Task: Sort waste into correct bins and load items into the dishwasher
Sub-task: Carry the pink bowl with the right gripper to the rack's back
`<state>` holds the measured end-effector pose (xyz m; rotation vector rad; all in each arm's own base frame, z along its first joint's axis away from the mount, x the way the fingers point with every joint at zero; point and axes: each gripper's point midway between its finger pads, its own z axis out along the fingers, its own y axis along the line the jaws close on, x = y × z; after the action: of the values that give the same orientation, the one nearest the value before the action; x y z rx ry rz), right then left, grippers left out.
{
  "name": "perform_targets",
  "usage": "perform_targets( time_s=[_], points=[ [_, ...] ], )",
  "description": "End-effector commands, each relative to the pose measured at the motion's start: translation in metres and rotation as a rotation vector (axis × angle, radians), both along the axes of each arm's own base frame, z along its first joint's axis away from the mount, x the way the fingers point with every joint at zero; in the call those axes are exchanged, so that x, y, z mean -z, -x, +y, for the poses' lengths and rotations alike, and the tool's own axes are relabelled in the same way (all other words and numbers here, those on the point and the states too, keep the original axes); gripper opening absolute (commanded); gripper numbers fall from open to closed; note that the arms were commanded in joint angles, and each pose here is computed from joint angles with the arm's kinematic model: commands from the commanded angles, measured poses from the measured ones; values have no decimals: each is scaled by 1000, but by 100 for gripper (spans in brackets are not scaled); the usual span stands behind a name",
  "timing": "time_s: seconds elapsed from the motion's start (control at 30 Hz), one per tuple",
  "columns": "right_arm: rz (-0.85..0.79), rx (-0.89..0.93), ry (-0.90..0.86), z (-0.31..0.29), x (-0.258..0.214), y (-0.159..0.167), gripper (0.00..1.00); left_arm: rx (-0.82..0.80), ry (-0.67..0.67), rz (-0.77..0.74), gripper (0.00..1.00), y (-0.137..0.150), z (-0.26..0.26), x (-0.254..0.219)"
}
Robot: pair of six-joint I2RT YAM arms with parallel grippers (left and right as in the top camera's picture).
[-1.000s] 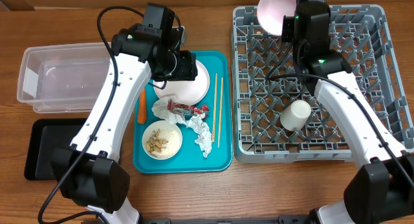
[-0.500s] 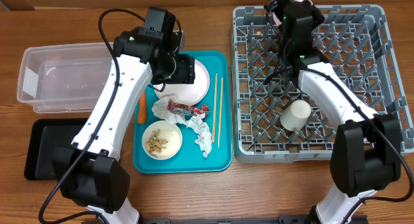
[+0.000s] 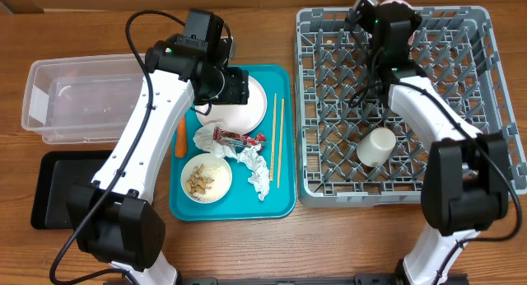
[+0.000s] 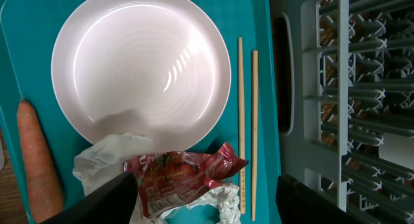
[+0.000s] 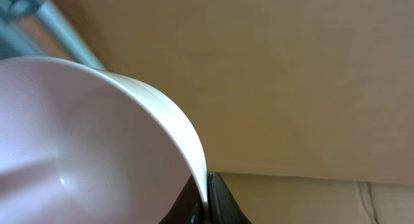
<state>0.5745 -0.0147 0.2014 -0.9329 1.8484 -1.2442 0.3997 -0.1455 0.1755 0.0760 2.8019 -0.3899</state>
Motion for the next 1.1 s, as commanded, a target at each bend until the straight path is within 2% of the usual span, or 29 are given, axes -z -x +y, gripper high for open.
perform_targets(
  time_s=[0.0,0.5,0.57,0.6,0.63,0.7,0.9,1.07],
  points=[
    [17,-15,15,3,10,-6,4,1,-5,-7,71,1,-2,-2],
    [11,21,-29,35,18,3,4,1,-5,-8,72,1,-1,-2],
    [40,15,-20,40,23,6,12,1,-5,-8,72,1,-1,-2],
    [56,18,-12,41,26,9,28,1,-5,-8,73,1,-1,-2],
    [66,26,-3,42,28,11,33,1,-6,-9,73,1,-1,-2],
    [79,40,12,43,30,14,35,1,-5,-10,74,1,-1,-2],
    [138,36,29,59,42,25,75,2,-3,-14,75,0,-2,-2],
    [111,42,-11,72,41,28,89,2,-4,-11,75,1,-2,-2]
  ],
)
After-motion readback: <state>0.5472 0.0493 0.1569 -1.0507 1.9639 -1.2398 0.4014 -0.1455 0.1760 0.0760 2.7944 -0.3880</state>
